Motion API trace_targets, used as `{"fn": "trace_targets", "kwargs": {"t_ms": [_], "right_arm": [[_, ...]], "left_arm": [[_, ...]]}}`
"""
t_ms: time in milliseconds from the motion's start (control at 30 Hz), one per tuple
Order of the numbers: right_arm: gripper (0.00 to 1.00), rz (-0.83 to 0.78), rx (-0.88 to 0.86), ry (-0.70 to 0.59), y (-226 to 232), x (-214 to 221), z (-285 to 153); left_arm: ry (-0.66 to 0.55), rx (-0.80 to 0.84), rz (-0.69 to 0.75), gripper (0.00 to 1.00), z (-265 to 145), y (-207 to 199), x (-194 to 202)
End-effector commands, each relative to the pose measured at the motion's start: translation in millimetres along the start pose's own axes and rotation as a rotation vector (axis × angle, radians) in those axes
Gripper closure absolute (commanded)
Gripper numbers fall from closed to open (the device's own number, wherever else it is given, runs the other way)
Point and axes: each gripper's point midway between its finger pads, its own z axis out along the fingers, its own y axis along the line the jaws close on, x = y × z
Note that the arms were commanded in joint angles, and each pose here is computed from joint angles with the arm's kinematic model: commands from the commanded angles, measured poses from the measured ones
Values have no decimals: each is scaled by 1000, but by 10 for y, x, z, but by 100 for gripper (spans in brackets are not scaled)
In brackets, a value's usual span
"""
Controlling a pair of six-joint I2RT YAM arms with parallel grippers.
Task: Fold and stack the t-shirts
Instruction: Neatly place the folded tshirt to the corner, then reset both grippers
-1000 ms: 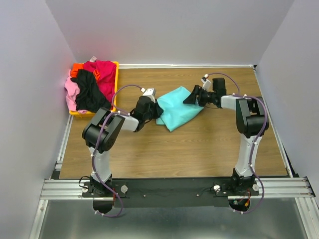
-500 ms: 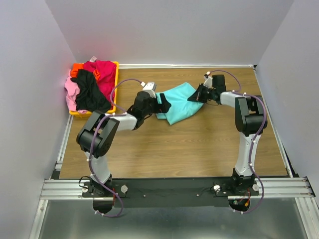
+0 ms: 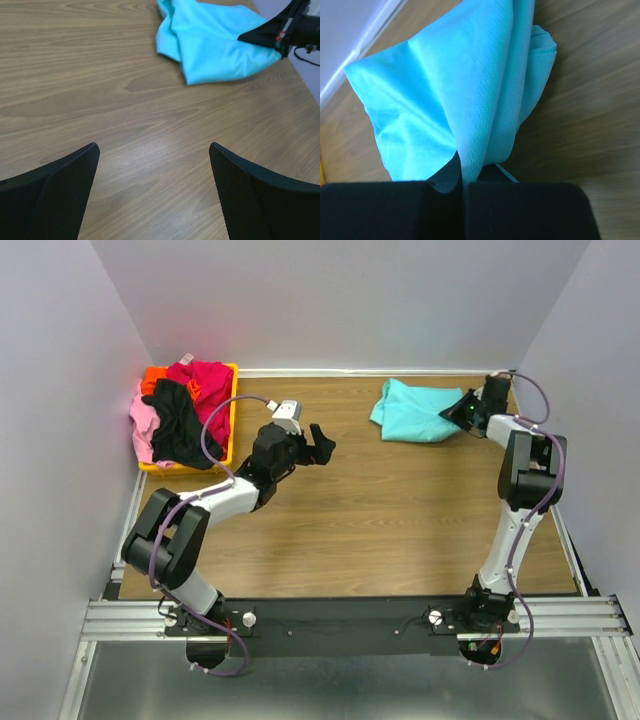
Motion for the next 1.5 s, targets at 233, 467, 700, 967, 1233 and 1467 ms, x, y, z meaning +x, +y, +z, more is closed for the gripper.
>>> {"fn": "trace_targets", "kwargs": {"t_ms": [233,467,700,967,1233,1467], "right_arm": [[100,133,286,-203,-1042,-801,-197],[99,174,374,-295,-1434,-1134,-307],[58,99,375,-326,-1430,-1345,-299],[13,44,454,-379,-1354,-1394,-739],[11,36,527,-456,-1191,-1302,-1432],[11,-98,355,-406,-458,-838,-1643]], "left_arm": [[2,-36,22,2,-161,72,47],[10,-59,21,2,-208,123,89],[-1,-68,26,2,-238,129,52],[-56,-131,52,2,-362,194,-140],[-105,-128,67,2,-566,93,-404],[-200,-138,67,2,-859,20,-701]]}}
